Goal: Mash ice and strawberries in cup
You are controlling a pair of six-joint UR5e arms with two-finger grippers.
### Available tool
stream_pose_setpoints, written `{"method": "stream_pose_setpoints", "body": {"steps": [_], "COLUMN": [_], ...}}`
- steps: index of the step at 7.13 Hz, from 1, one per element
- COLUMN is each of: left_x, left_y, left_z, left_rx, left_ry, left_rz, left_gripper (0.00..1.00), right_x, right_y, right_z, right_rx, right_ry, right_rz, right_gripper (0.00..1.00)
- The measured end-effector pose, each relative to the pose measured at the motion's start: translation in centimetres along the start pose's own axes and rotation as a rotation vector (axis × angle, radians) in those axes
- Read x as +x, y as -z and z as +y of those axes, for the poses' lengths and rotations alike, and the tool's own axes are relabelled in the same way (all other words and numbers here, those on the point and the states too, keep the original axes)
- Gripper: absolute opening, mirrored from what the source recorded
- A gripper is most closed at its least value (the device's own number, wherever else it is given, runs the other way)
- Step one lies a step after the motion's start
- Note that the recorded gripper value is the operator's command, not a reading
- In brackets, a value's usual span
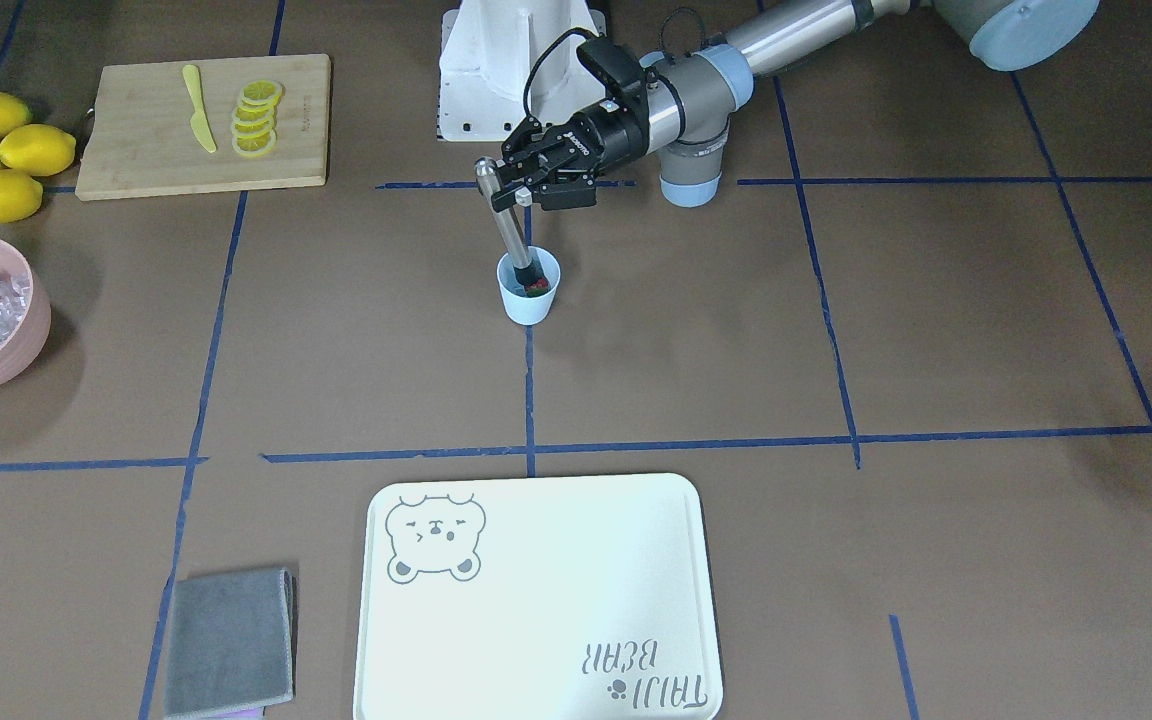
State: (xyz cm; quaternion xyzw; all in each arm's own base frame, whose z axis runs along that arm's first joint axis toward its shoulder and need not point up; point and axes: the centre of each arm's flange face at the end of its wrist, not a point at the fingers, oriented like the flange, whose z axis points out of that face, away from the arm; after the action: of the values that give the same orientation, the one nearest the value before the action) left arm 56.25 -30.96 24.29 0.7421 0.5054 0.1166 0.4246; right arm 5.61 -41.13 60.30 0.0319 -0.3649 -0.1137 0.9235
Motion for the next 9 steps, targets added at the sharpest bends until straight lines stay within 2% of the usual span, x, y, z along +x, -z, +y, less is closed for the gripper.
{"method": "stream_pose_setpoints", "body": {"steps": [2, 4, 5, 9], "left_x": [0.0, -0.4, -1.4, -5.3], "left_y": [-0.3, -0.7, -1.0, -2.7], "left_z": [-1.3, -4.5, -5.5, -5.5], "left_rx": [0.026, 0.088, 0.103, 0.008], "left_ry": [0.011, 0.043, 0.094, 0.427], "left_rz": [0.0, -0.004, -0.014, -0.076], "left_gripper": [0.04, 0.04, 0.03, 0.03], "right_x": [0.0, 0.0, 0.0, -0.1], "right_y": [0.0, 0.0, 0.0, 0.0], "right_z": [0.0, 0.0, 0.0, 0.0], "right_rx": [0.0, 0.0, -0.001, 0.0], "right_ry": [0.0, 0.0, 0.0, 0.001], "right_rz": [0.0, 0.0, 0.0, -0.001], "right_gripper": [1.0, 1.0, 1.0, 1.0]}}
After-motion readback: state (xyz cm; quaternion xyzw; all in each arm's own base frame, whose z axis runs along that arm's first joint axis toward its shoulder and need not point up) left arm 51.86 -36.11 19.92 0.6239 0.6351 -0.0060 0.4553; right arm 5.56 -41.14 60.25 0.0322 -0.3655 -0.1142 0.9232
